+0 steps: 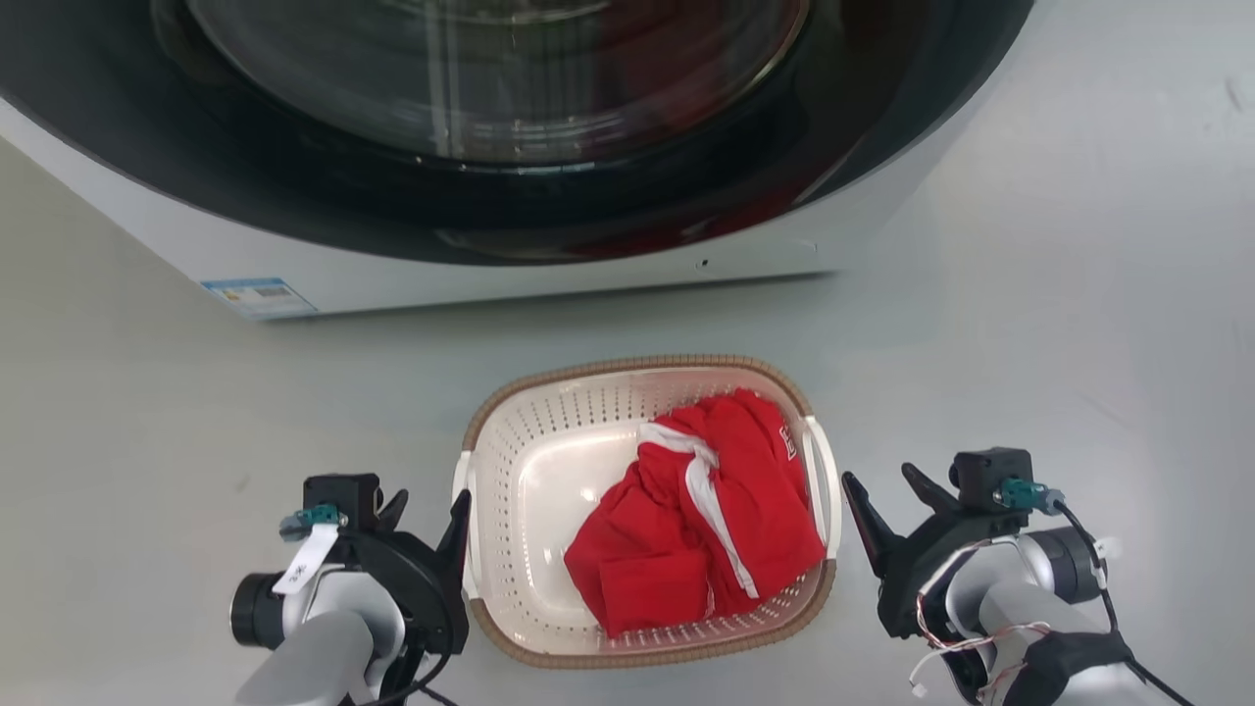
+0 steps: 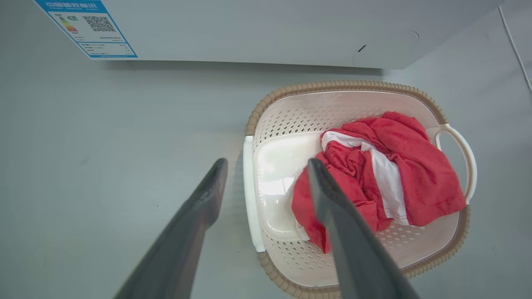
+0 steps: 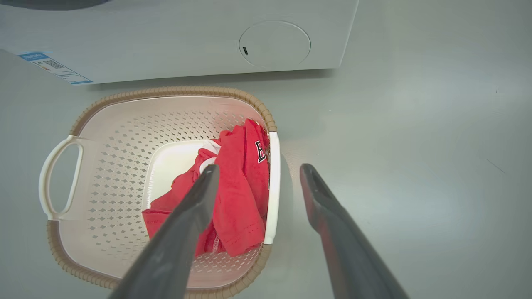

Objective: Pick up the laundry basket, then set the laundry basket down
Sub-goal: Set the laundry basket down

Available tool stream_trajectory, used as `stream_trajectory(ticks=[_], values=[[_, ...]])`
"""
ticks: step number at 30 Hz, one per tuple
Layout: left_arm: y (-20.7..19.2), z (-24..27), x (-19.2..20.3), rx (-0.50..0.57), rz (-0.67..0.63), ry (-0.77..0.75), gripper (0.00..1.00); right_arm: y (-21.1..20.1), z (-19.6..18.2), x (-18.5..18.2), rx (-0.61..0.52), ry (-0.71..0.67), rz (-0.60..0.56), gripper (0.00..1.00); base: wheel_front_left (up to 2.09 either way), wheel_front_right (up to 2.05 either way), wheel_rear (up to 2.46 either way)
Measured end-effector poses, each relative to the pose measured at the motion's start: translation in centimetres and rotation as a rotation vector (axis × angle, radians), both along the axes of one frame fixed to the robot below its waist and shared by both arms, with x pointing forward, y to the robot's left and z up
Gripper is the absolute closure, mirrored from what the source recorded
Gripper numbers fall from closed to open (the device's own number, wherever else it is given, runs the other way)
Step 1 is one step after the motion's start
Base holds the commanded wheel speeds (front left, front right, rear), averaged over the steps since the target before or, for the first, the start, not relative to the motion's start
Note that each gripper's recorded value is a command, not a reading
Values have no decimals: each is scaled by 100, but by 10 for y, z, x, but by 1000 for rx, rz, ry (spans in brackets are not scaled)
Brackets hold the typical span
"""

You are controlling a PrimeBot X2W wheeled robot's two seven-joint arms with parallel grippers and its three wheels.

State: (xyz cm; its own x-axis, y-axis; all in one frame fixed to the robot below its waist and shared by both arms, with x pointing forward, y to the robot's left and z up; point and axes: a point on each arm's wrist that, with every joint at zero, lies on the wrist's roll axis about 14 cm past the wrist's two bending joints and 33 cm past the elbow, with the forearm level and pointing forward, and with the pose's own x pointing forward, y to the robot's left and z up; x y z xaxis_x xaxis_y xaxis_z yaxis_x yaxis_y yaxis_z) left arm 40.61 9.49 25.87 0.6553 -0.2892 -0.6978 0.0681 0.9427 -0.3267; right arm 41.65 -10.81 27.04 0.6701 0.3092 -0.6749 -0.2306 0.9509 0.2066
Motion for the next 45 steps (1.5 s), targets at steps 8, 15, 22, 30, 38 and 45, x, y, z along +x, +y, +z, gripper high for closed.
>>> stream_trajectory(ticks=[8,15,22,30,38,45], values=[[1,36,-1,-13,33,-97,0,-7,35,-5,33,-96,-48,0,0,0,0],[11,77,4,11,62,-234,0,-19,73,-3,77,-210,-141,0,0,0,0],[21,114,6,34,94,-365,0,-25,111,-1,90,-337,-188,0,0,0,0],[22,163,0,56,70,-551,0,-30,159,-7,65,-515,-189,0,0,0,0],[22,209,-19,46,60,-716,0,-28,203,-26,61,-674,-162,0,0,0,0],[36,237,-35,39,107,-808,0,-29,234,-41,57,-786,-144,0,0,0,0]])
